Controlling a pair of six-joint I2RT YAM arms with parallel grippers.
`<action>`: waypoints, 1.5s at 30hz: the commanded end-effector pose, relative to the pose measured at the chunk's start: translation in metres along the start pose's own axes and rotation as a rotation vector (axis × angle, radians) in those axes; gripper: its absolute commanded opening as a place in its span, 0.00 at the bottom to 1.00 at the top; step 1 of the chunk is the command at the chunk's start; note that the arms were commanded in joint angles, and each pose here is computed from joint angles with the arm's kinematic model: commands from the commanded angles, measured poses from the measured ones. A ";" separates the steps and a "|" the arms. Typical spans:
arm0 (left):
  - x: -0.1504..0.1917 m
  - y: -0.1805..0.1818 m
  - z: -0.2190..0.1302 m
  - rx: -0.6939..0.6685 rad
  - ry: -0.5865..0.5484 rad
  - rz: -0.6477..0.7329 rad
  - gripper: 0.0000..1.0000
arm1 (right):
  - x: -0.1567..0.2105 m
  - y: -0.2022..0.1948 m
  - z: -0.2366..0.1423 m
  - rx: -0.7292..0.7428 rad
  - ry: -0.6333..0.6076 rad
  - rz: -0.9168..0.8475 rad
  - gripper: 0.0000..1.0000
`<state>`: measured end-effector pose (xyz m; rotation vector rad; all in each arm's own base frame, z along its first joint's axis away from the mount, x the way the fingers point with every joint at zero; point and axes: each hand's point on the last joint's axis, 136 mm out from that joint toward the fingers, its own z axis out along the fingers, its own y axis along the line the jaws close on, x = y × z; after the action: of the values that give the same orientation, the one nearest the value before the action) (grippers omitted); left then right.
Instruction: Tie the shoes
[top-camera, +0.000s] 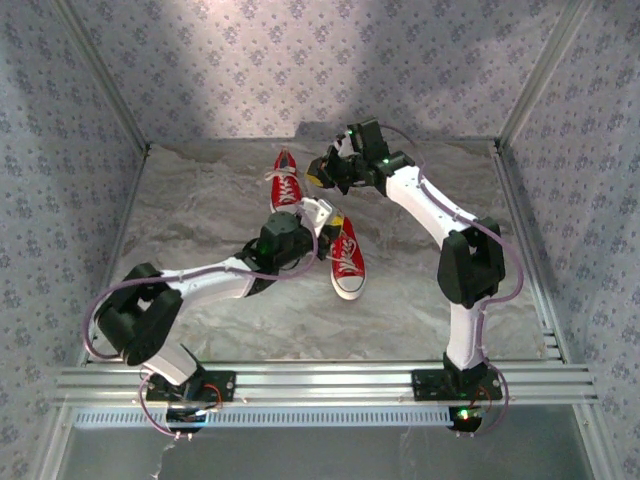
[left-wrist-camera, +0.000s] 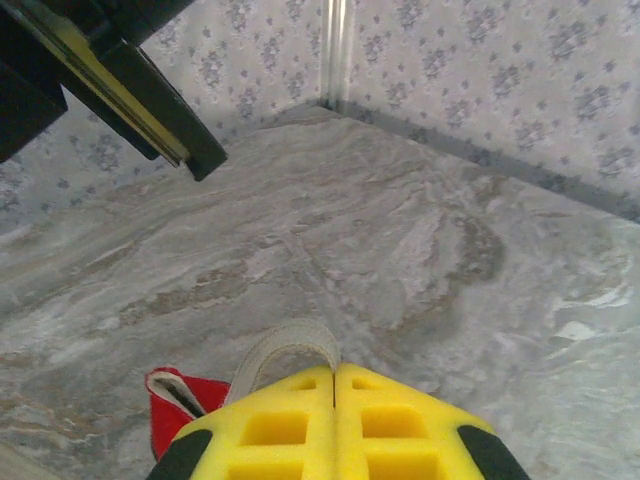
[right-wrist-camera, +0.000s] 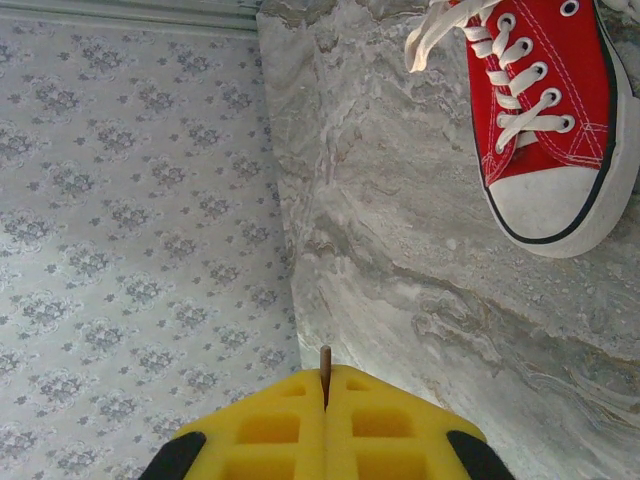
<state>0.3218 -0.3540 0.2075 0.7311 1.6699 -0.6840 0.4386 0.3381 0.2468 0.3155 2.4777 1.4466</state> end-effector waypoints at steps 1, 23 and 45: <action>-0.001 0.010 0.012 -0.083 0.017 0.094 0.00 | 0.007 0.007 -0.005 -0.017 0.016 -0.002 0.00; 0.072 0.025 0.018 -0.214 0.349 0.365 0.00 | 0.006 0.003 -0.015 -0.012 0.003 -0.006 0.00; 0.083 0.017 -0.001 -0.169 0.468 0.261 0.68 | 0.006 0.006 -0.026 -0.024 -0.009 -0.014 0.00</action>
<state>0.3253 -0.3344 0.1049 1.0525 1.9394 -0.1568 0.4317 0.3249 0.2456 0.3381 2.4814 1.4423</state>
